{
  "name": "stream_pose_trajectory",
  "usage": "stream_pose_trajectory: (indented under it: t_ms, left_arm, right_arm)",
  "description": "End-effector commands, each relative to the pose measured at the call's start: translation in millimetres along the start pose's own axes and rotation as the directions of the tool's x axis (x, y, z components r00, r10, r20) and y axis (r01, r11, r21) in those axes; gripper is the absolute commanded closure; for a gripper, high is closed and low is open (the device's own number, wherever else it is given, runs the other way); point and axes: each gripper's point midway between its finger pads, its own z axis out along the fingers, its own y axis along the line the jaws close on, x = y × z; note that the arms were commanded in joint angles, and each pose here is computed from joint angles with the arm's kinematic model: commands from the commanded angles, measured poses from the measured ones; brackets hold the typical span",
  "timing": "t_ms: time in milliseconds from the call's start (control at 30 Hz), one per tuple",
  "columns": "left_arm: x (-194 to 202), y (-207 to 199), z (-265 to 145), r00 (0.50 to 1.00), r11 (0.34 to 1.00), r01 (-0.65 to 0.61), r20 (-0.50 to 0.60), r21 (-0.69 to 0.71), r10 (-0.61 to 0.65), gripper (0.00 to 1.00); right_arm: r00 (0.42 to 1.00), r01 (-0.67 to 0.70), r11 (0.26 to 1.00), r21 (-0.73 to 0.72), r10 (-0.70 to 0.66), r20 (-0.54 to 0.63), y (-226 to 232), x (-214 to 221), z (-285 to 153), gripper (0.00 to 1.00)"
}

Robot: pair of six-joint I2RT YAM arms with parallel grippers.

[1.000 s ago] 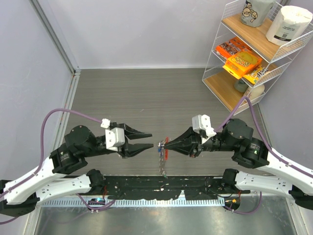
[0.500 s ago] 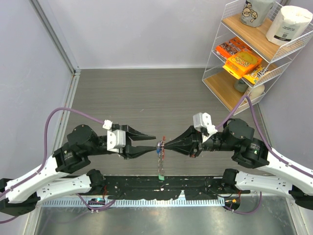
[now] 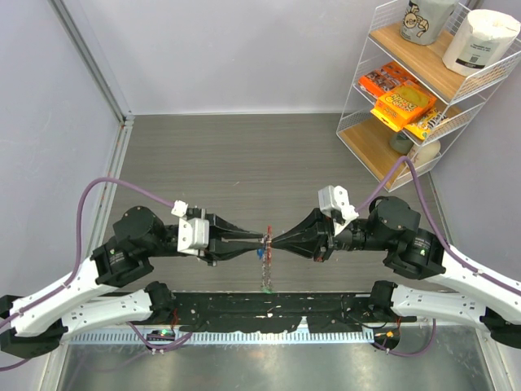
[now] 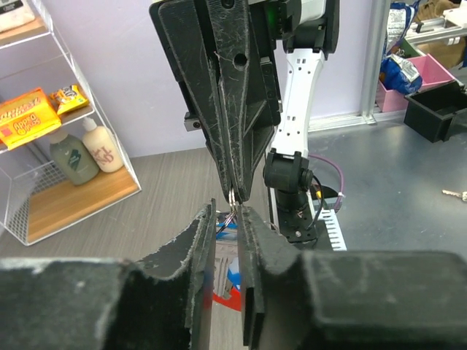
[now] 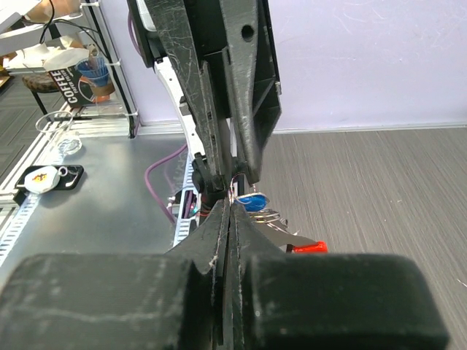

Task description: Put the keys on the keyring

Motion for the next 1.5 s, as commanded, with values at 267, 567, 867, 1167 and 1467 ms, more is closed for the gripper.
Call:
stream_pose_trajectory:
  t_ms: [267, 567, 867, 1167, 1467]
  left_arm:
    - [-5.0, -7.5, 5.0, 1.0, 0.998, -0.016, 0.025, 0.057, 0.014, 1.0]
    - [-4.3, -7.5, 3.6, 1.0, 0.999, -0.007, 0.022, 0.052, 0.006, 1.0]
    - [-10.8, -7.3, 4.8, 0.999, 0.999, -0.007, 0.044, 0.052, 0.004, 1.0]
    - [-15.8, -8.0, -1.9, 0.999, 0.999, 0.004, 0.038, 0.039, -0.005, 0.97]
    - [-34.3, -12.9, -27.1, 0.999, 1.0, 0.028, 0.045, 0.004, -0.029, 0.7]
  right_arm:
    - [0.973, 0.047, 0.999, -0.007, -0.044, 0.226, 9.7, -65.7, -7.9, 0.94]
    - [0.937, 0.054, 0.997, 0.062, -0.072, 0.342, 0.9, -85.8, -15.4, 0.95]
    - [0.913, 0.038, 0.997, 0.069, -0.063, 0.403, -3.0, -91.7, -11.6, 0.95]
    - [0.922, 0.05, 0.996, 0.075, -0.075, 0.38, -2.3, -86.8, -14.5, 0.94]
    - [0.939, 0.075, 0.992, 0.103, -0.105, 0.326, -4.4, -76.2, -20.7, 0.95]
